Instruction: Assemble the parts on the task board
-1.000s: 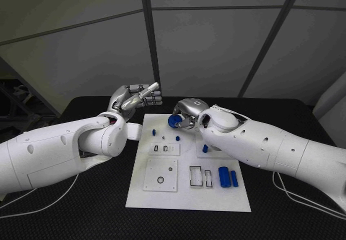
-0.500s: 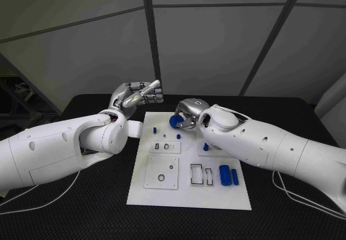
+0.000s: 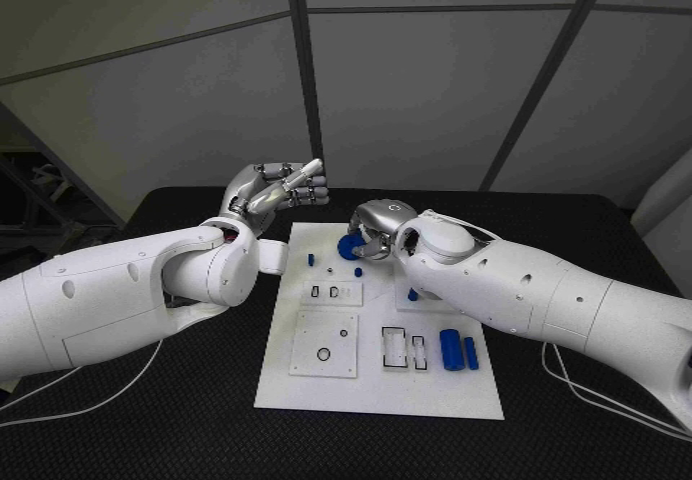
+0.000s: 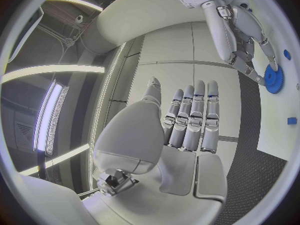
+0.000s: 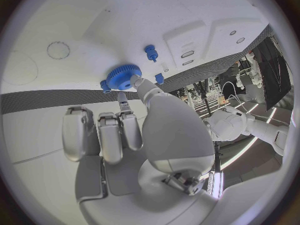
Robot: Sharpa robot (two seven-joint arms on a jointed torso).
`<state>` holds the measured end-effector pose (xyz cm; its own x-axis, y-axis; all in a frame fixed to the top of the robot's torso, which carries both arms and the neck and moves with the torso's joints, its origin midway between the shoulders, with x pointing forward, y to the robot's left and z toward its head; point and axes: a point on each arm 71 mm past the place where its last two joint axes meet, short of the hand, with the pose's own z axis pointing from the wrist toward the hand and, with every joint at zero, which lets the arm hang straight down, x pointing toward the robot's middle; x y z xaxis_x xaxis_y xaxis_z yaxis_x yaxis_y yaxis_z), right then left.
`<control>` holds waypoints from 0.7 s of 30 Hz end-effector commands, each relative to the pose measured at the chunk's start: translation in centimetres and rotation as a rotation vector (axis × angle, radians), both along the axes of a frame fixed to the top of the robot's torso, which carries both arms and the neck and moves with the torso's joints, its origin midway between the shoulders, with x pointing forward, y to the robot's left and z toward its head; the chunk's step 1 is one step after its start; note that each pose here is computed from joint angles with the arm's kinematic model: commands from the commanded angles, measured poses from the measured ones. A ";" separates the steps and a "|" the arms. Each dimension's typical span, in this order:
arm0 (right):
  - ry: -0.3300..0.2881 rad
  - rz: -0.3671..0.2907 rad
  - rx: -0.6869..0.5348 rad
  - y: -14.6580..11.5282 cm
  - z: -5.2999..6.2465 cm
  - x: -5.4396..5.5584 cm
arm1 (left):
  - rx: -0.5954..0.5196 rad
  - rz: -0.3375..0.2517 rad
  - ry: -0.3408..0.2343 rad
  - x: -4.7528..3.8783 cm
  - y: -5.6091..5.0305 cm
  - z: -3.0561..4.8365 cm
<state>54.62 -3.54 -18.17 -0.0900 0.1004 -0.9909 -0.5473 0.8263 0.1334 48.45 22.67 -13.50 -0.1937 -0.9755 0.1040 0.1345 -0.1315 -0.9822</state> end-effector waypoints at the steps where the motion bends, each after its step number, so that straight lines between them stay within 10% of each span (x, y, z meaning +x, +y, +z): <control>1: 0.011 0.019 -0.015 0.2 0.0 -0.1 | -0.002 -0.011 -0.007 0.02 -0.1 0.15; 21: 0.070 0.010 -0.016 -0.1 -0.6 0.0 | 0.001 -0.005 -0.006 0.08 0.0 0.12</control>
<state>54.68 -3.67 -18.60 -0.1261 0.0842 -0.9884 -0.5451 0.8266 0.1399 48.51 22.73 -13.53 -0.1914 -0.9761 0.1032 0.1337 -0.1301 -0.9824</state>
